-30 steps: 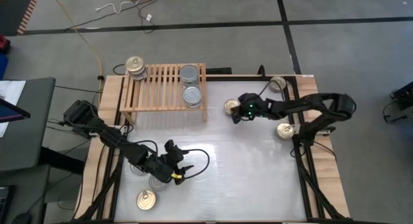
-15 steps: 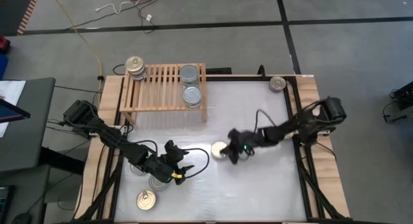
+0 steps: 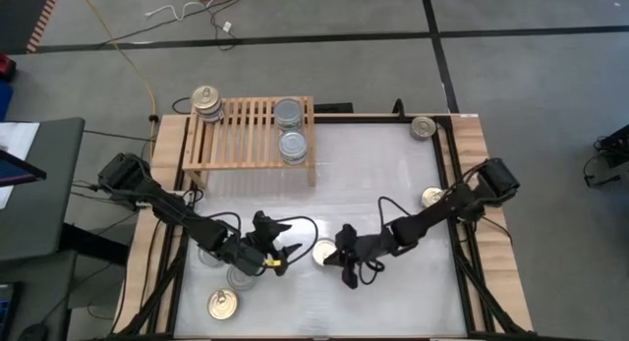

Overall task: Stack canned seafood by type on shelf
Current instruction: Put the blue tuna can on the shelf

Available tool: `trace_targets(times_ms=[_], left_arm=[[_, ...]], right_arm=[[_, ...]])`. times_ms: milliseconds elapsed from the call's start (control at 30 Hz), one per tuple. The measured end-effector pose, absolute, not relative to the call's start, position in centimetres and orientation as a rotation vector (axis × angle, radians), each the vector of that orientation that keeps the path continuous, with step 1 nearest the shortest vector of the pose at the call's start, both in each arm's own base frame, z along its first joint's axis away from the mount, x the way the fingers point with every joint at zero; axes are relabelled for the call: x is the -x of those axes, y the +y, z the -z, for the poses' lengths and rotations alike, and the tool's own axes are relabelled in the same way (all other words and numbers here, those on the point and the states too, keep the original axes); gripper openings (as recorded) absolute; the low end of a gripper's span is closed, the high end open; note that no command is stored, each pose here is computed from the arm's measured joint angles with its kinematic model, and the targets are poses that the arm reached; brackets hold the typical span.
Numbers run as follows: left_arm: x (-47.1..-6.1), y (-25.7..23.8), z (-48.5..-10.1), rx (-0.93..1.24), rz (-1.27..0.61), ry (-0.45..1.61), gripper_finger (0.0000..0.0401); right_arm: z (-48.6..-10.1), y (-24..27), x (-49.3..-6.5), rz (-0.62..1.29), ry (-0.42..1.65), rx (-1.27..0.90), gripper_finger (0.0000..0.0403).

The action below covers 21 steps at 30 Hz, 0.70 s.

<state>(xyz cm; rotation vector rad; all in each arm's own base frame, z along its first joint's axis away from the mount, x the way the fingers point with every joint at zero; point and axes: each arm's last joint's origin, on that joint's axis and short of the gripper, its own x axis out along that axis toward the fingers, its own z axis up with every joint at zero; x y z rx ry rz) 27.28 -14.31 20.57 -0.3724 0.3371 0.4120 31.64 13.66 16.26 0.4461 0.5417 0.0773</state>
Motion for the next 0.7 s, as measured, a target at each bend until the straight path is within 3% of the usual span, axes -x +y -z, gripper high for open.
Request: trace_targets(times_ms=[200,367,700], left_arm=[[-28.0,-14.9,-18.3,0.403,-0.427,0.366,0.029],[-28.6,-15.3,-16.4,0.449,-0.452,0.377,0.029],[-29.3,-15.5,-16.1,0.473,-0.424,0.341,0.029]], right_arm=[[-18.4,13.1,-29.5,0.011,0.611,-0.383,0.002],[-17.1,12.4,-26.3,0.165,0.684,-0.424,0.002],[-14.2,10.7,-19.3,0.325,0.548,-0.613,0.0021]])
